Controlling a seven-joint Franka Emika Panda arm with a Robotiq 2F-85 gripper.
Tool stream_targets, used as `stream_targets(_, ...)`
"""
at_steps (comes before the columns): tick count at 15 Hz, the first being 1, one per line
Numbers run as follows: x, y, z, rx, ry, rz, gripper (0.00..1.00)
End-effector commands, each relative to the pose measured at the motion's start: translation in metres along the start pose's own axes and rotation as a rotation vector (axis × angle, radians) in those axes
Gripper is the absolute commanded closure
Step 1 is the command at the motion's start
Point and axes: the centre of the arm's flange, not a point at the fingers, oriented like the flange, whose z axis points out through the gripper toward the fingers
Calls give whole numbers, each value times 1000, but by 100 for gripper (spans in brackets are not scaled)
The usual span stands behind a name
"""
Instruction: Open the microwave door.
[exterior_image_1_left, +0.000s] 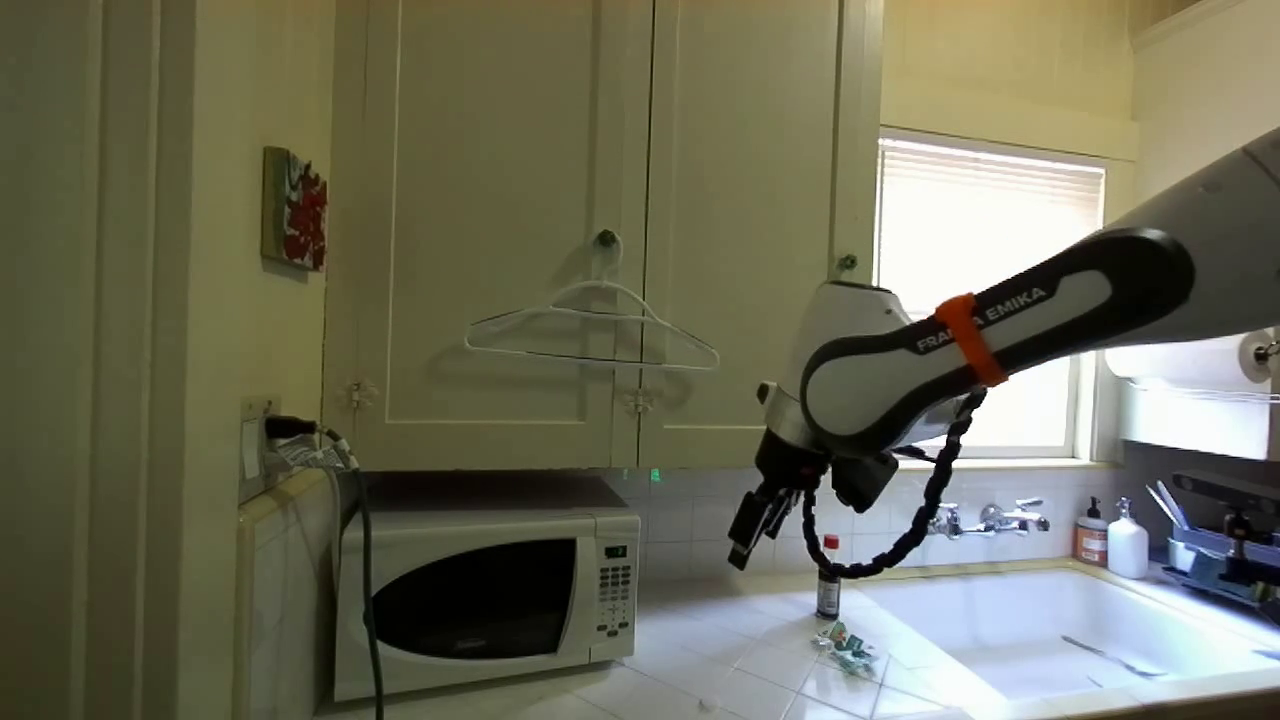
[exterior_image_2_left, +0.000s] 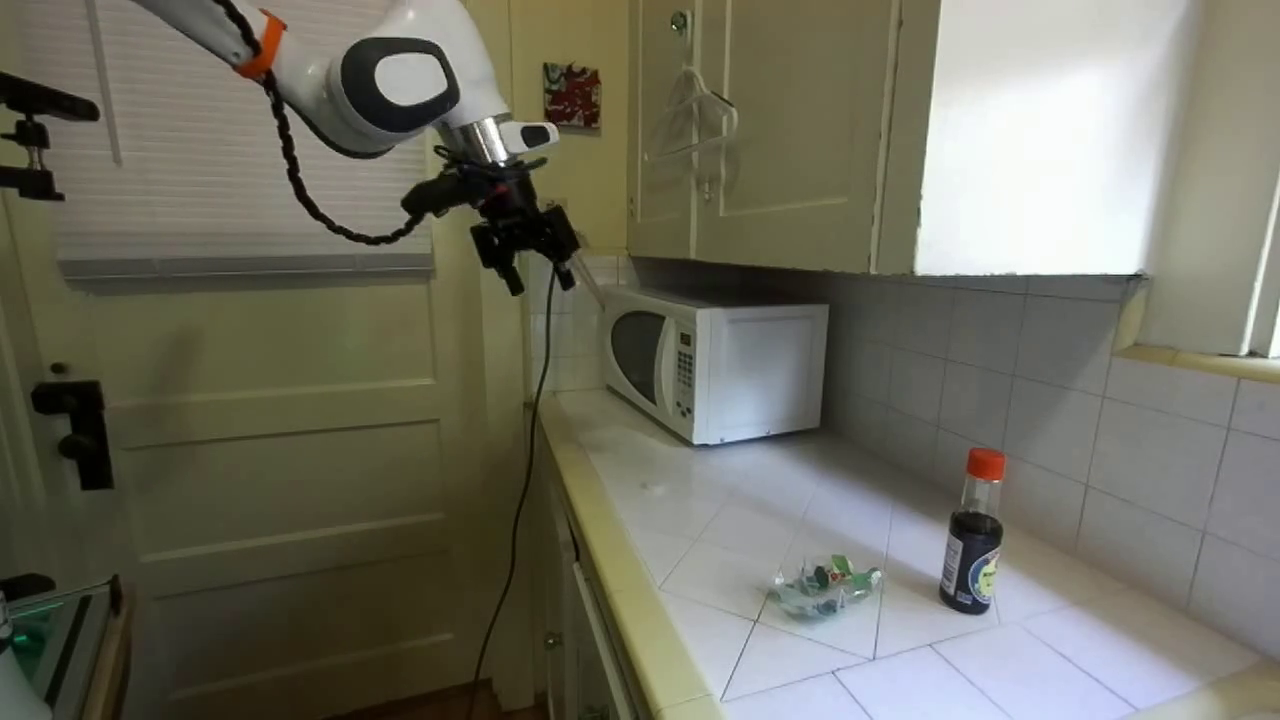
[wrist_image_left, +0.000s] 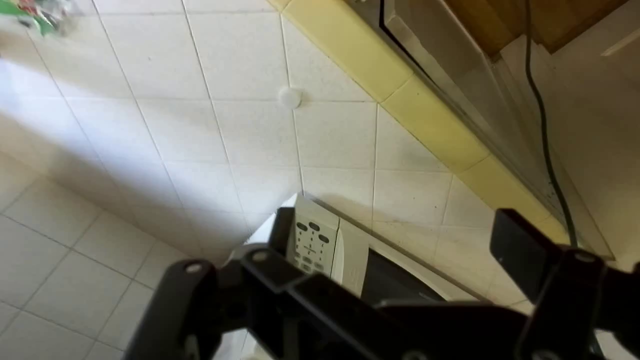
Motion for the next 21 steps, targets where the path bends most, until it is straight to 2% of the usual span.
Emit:
stream_targets(1,15,26,53,159,47,-85,0)
stream_targets(6,30,43,108,393,3,-57,0)
stream_targets(9,37,68,118,446,-19,-9,0)
stream_targets(10,22,46,108,397,-1,-31,0)
stream_targets(12,23,55,111,397,-4,-20,0)
stream_targets(16,27,46,110,404,-2,-35,0)
stream_targets(17,17,42,113,392,19,-65,0)
stream_targets(19,6,48,134,400,45,-115,0)
stream_targets(21,-11,60,164,415,45,-227,0)
